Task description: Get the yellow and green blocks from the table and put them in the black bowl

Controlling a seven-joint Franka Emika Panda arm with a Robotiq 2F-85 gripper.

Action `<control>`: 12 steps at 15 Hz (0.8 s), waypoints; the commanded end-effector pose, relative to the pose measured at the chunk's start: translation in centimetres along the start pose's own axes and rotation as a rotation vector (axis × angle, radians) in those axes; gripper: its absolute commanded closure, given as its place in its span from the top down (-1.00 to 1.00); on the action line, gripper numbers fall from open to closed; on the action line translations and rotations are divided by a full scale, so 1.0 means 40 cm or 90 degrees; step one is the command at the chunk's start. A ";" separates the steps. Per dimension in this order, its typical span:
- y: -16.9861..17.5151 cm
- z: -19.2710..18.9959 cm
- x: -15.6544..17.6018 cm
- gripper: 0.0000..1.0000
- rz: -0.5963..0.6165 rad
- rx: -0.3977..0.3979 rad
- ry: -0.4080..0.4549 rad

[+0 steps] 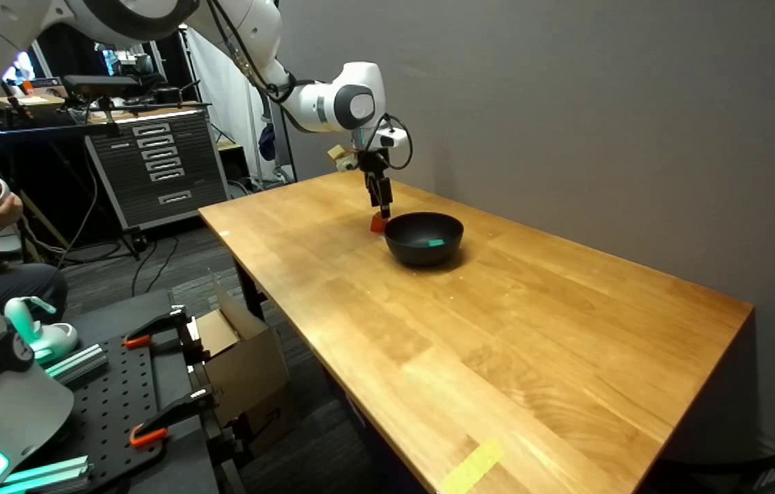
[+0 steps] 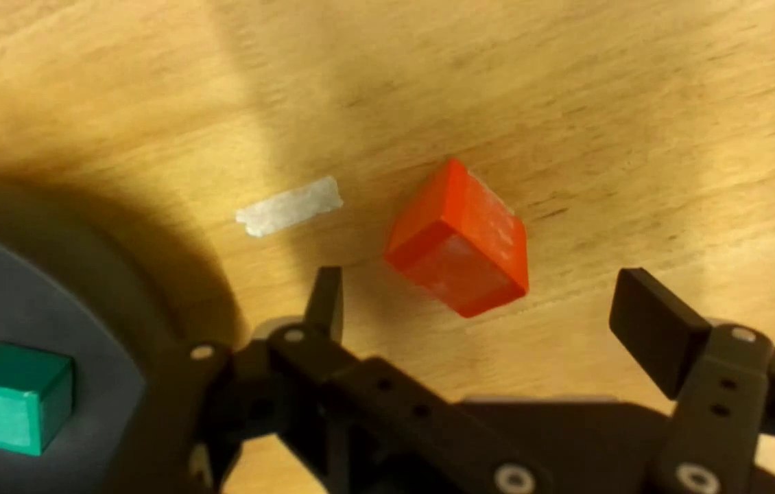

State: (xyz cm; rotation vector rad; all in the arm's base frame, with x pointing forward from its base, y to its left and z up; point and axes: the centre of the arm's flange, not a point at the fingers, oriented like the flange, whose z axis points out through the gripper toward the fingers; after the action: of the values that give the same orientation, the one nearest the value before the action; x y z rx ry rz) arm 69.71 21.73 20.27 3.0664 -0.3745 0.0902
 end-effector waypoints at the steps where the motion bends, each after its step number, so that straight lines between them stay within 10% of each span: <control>1: -0.018 0.043 0.027 1.00 0.004 -0.007 -0.001; 2: -0.020 0.049 0.026 0.50 0.002 -0.009 -0.007; 8: -0.022 0.010 0.021 -0.34 -0.005 -0.035 -0.014; 12: -0.046 -0.158 0.002 -0.36 -0.031 -0.096 0.035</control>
State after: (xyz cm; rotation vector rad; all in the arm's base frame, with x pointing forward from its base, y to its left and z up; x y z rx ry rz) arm 70.25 22.88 20.59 3.0051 -0.3290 0.0628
